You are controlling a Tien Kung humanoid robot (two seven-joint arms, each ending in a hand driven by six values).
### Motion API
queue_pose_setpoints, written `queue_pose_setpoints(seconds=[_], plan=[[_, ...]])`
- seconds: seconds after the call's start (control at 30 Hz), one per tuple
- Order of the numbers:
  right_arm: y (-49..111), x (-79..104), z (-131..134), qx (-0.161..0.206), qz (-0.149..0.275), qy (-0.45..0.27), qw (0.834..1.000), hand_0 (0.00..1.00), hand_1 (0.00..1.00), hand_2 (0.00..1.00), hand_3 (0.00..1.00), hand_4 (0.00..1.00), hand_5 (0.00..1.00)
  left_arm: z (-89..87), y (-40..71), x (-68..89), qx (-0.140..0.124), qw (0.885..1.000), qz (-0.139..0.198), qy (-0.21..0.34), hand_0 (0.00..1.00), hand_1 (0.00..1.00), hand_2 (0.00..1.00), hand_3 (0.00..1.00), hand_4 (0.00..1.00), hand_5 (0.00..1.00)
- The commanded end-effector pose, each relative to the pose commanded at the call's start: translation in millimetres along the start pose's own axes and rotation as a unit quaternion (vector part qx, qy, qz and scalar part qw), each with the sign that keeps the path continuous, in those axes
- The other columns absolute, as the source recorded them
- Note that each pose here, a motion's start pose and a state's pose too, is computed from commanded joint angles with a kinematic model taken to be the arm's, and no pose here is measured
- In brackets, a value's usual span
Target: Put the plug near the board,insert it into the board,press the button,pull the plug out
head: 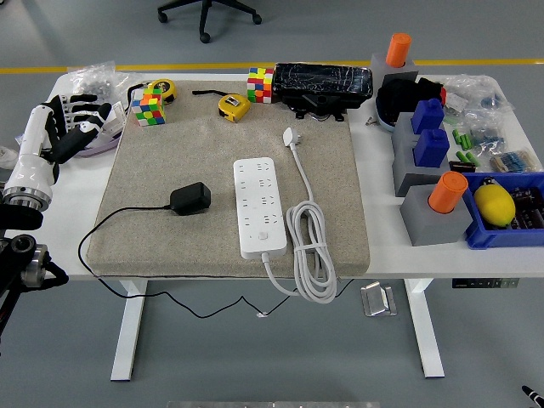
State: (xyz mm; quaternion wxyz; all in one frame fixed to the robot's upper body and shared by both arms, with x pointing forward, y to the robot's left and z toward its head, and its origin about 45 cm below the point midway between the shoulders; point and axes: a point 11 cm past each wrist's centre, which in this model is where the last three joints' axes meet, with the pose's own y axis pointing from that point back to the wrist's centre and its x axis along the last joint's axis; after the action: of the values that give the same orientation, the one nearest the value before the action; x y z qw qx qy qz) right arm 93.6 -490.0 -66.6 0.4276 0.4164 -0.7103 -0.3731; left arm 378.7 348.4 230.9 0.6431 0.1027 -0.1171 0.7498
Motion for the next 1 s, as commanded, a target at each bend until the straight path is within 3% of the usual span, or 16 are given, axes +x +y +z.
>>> queue_pose_setpoints(seconds=[0.47,0.53,0.7,0.73,0.9,0.93,1.0], plan=[[0.0,-1.1,0,0.001,-0.002,0.001,1.0,0.622,0.67,0.643,0.573,0.976,0.589,-3.6,0.7,-6.6,0.004,1.0,-0.011,-0.005,0.553,0.599,0.633,0.623,0.846,0.449],[0.0,-0.9,0,0.0,-0.002,0.002,1.0,0.622,0.671,0.643,0.573,0.976,0.588,-7.3,1.1,-12.8,0.006,1.0,-0.024,-0.019,0.608,0.635,0.648,0.634,0.845,0.437],[0.0,-0.4,-1,0.001,-0.001,0.003,1.0,0.622,0.671,0.643,0.573,0.976,0.588,-12.9,0.6,-34.6,0.004,0.995,-0.068,-0.079,0.608,0.635,0.648,0.634,0.845,0.437],[-0.1,-0.4,-2,0.002,-0.001,0.003,1.0,0.622,0.671,0.643,0.573,0.977,0.589,-13.7,0.4,-39.9,0.003,0.992,-0.08,-0.095,0.745,0.752,0.722,0.695,0.889,0.434],[-0.1,-0.6,-4,0.004,-0.002,0.004,1.0,0.622,0.671,0.643,0.573,0.977,0.589,-21.9,2.3,-64.0,0.008,0.979,-0.129,-0.157,0.745,0.752,0.722,0.695,0.889,0.434],[-0.1,-0.5,-4,0.004,-0.002,0.004,1.0,0.622,0.671,0.643,0.573,0.978,0.59,-23.9,2.9,-67.3,0.009,0.977,-0.135,-0.167,0.816,0.829,0.801,0.787,0.998,0.449],[-0.1,-0.4,-4,0.004,-0.002,0.005,1.0,0.622,0.671,0.643,0.573,0.978,0.59,-28.7,4.0,-73.4,0.013,0.97,-0.148,-0.191,0.816,0.829,0.801,0.787,0.998,0.449]])
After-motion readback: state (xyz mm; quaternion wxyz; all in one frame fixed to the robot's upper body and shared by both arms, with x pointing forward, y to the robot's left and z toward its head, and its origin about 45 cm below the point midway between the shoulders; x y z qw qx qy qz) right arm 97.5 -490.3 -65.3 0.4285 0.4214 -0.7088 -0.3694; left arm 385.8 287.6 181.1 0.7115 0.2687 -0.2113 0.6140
